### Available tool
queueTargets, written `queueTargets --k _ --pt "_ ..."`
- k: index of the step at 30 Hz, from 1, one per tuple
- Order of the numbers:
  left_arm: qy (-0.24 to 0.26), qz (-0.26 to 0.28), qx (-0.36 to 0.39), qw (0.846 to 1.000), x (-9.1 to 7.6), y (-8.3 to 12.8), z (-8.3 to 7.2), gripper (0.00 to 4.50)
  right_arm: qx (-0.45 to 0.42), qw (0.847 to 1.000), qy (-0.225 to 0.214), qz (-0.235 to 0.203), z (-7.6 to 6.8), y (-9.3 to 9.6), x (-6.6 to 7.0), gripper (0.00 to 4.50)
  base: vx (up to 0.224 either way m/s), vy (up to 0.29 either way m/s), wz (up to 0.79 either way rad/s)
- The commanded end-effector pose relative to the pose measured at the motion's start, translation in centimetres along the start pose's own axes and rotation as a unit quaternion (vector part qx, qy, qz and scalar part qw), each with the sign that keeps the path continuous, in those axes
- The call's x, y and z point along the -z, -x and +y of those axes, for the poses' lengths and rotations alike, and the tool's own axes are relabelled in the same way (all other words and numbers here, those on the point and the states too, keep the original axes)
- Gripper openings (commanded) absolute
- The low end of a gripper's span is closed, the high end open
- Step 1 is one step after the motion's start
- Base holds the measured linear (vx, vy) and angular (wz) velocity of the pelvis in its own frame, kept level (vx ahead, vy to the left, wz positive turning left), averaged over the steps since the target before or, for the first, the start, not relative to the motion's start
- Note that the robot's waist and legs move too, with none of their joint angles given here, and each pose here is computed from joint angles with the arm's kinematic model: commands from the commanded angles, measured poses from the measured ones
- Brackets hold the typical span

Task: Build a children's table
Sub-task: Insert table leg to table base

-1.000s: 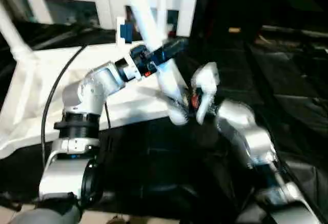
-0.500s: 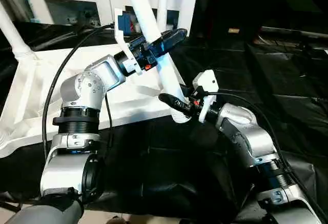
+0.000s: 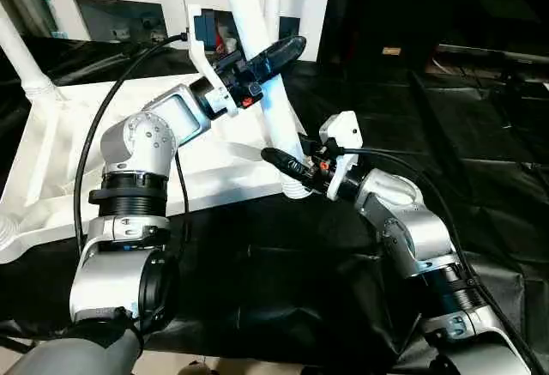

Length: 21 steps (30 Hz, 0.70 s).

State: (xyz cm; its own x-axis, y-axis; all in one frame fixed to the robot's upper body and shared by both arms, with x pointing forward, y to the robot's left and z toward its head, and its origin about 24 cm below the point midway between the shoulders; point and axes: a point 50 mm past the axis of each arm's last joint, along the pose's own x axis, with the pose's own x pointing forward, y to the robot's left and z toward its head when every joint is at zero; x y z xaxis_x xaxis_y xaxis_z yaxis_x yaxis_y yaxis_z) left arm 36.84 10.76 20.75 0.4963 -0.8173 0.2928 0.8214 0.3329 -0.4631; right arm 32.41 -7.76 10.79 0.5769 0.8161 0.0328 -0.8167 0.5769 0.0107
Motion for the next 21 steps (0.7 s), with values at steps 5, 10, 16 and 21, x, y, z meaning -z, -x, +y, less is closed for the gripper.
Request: queueTargets --k 5,10,16,21 --pt "-0.079 0.065 0.06 0.993 0.6 -2.0 -2.7 2.04 -0.009 1.0 -0.007 0.015 -0.3 0.4 -0.2 2.64 0.0 0.0 0.0" --pt "-0.101 0.082 0.075 0.989 0.7 -2.6 -3.3 1.92 -0.015 0.999 0.0 0.047 -0.3 0.4 -0.2 2.97 0.0 0.0 0.0" --pt "-0.12 0.104 0.093 0.983 1.1 -2.6 -3.8 1.84 -0.031 0.996 -0.014 0.079 0.0 0.5 0.0 2.97 0.0 0.0 0.0" --pt "-0.139 0.12 0.093 0.979 1.4 -2.4 -3.6 1.8 -0.031 0.995 -0.031 0.093 0.1 0.8 -0.1 2.97 0.0 0.0 0.0"
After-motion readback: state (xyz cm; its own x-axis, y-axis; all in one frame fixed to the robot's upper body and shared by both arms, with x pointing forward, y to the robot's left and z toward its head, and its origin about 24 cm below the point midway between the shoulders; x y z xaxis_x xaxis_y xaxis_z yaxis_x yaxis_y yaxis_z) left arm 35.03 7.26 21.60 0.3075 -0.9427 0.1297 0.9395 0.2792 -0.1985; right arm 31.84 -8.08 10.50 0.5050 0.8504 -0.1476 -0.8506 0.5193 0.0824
